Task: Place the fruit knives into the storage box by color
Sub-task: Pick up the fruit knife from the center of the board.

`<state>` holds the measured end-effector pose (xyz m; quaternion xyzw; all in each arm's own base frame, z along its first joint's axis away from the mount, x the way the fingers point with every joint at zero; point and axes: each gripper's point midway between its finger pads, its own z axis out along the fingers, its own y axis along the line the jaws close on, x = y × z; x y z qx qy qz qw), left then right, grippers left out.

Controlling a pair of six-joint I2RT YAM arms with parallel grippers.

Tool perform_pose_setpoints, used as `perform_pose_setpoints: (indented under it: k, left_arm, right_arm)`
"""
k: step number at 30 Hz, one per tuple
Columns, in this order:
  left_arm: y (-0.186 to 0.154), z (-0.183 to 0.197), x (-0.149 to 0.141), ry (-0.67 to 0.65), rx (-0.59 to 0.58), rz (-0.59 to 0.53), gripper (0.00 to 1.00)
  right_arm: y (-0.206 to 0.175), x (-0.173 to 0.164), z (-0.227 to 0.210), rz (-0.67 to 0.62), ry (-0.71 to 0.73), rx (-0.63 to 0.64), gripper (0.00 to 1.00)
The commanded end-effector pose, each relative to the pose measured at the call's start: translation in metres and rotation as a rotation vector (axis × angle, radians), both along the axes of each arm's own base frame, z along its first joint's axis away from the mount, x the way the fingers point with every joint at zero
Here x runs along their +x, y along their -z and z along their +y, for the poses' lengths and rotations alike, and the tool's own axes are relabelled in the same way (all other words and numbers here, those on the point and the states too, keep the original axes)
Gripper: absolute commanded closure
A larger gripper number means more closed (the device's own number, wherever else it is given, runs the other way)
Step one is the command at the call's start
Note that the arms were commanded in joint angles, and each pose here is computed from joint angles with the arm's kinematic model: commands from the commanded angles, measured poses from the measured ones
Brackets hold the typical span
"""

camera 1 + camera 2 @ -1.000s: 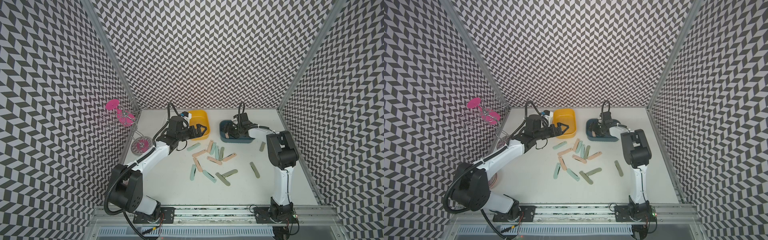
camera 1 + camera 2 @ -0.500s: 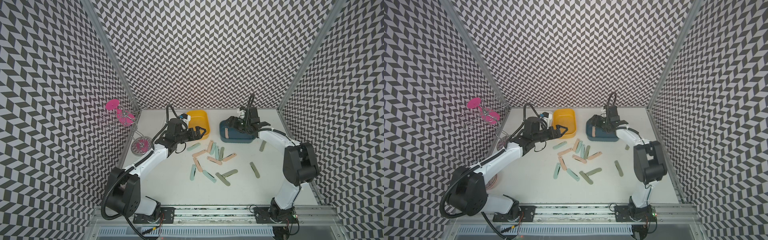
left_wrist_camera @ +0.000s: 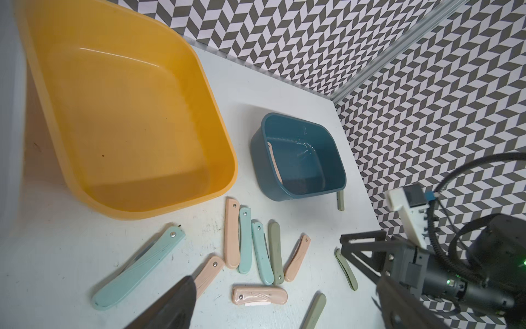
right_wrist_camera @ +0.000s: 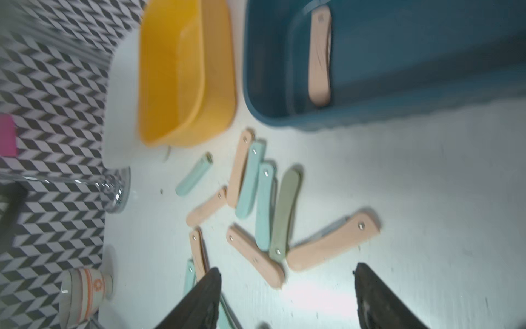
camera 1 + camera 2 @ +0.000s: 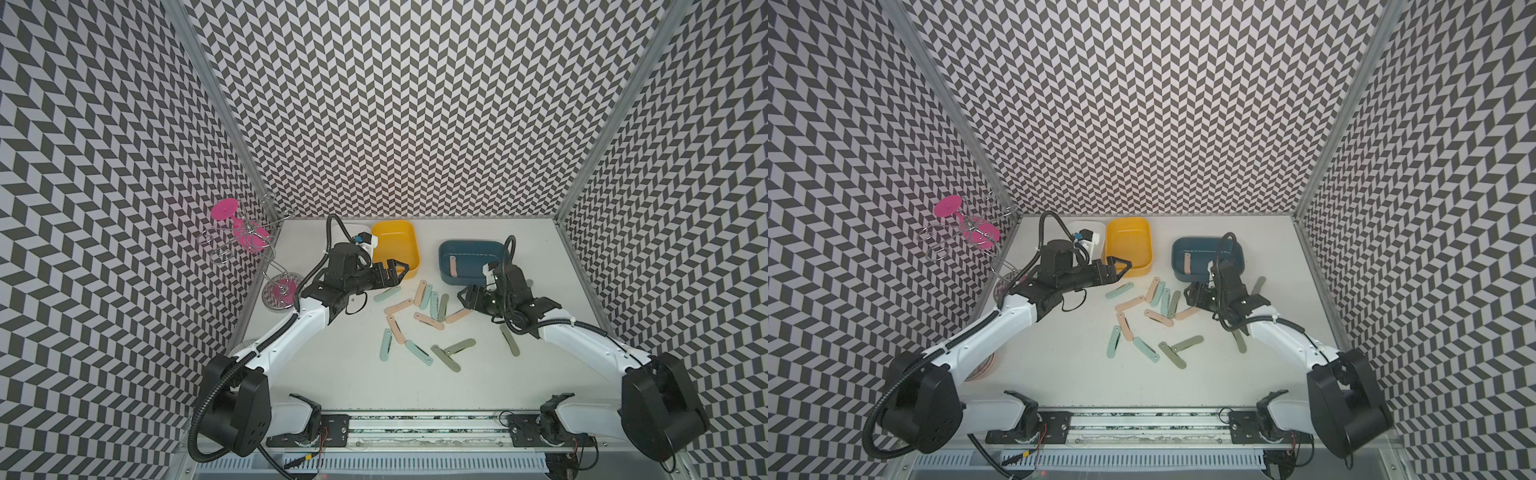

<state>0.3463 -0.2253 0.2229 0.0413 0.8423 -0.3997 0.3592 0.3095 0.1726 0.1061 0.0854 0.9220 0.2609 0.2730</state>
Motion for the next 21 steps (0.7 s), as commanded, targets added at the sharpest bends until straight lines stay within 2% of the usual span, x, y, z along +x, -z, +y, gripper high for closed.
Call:
perform_pose_setpoints:
  k: [1, 7, 21]
  left_arm:
    - [-0.001, -0.001, -0.007, 0.019, 0.010, -0.012, 0.00]
    - [-0.003, -0.006, -0.009, 0.032, 0.005, -0.019, 0.00]
    - [0.000, -0.014, -0.009, 0.048, -0.013, -0.020, 0.00]
  right_arm:
    - [0.005, 0.001, 0.005, -0.023, 0.052, 0.037, 0.28]
    - [0.032, 0.003, 0.018, 0.033, 0.050, -0.009, 0.29]
    - [0.057, 0.025, 0.032, 0.077, 0.052, -0.056, 0.39]
